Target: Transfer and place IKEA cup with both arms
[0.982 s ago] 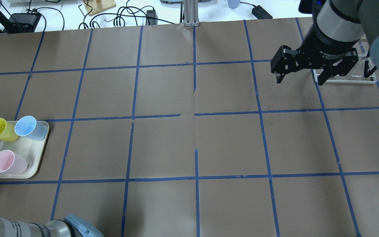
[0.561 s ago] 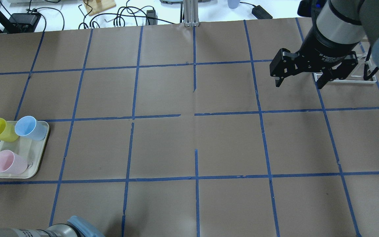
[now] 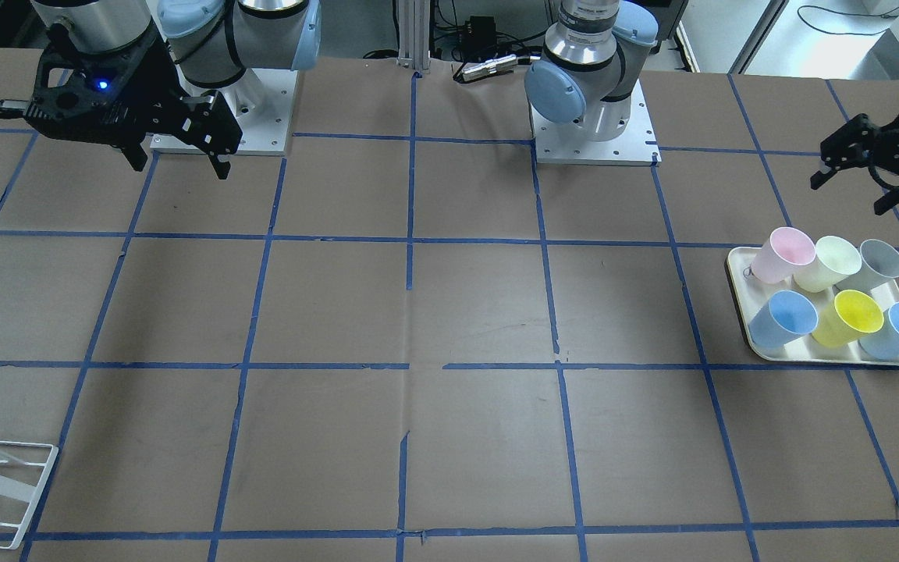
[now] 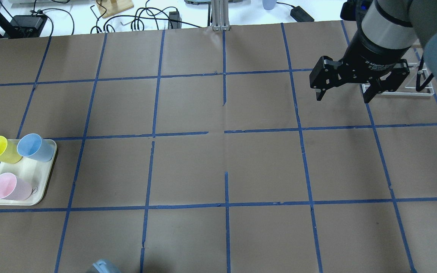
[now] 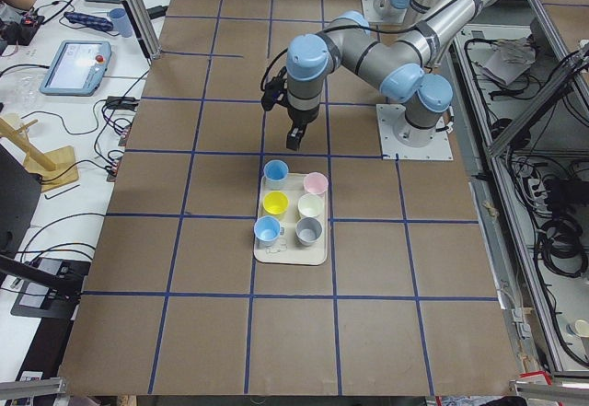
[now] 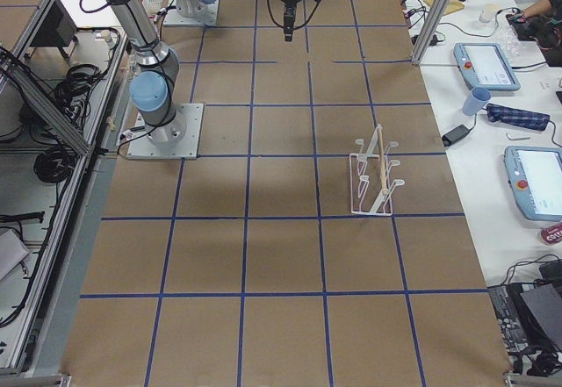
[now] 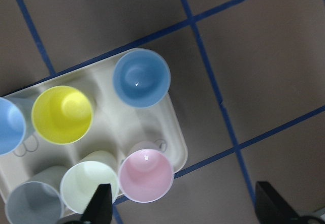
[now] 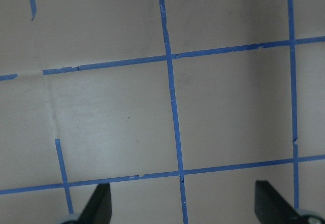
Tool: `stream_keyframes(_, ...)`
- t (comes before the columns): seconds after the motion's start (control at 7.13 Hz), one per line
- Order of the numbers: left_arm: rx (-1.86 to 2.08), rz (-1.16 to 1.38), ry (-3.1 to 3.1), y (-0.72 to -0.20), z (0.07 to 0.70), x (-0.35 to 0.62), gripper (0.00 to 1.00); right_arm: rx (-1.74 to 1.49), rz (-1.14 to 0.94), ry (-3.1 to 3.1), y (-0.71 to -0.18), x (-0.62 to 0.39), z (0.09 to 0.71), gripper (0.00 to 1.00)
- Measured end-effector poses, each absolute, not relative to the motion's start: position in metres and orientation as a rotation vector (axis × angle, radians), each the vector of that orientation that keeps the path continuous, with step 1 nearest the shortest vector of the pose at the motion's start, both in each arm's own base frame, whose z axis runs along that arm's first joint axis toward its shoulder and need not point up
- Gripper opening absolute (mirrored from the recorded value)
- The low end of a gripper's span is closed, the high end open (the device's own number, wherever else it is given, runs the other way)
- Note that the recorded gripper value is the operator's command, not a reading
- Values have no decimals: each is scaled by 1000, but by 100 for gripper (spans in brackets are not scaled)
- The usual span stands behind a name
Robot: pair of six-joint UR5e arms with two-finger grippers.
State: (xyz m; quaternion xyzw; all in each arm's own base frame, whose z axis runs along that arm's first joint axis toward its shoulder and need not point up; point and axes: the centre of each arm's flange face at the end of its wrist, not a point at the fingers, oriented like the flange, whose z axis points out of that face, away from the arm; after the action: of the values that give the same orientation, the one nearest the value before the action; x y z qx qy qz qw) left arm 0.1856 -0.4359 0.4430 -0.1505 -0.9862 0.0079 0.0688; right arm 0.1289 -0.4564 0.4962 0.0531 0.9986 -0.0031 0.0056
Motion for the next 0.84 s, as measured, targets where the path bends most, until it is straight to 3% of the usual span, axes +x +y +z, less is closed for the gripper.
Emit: stream_keyframes(0.84,-51,50,-3038,-446,497,-118,100,169,0,3125,-457,128,494,100)
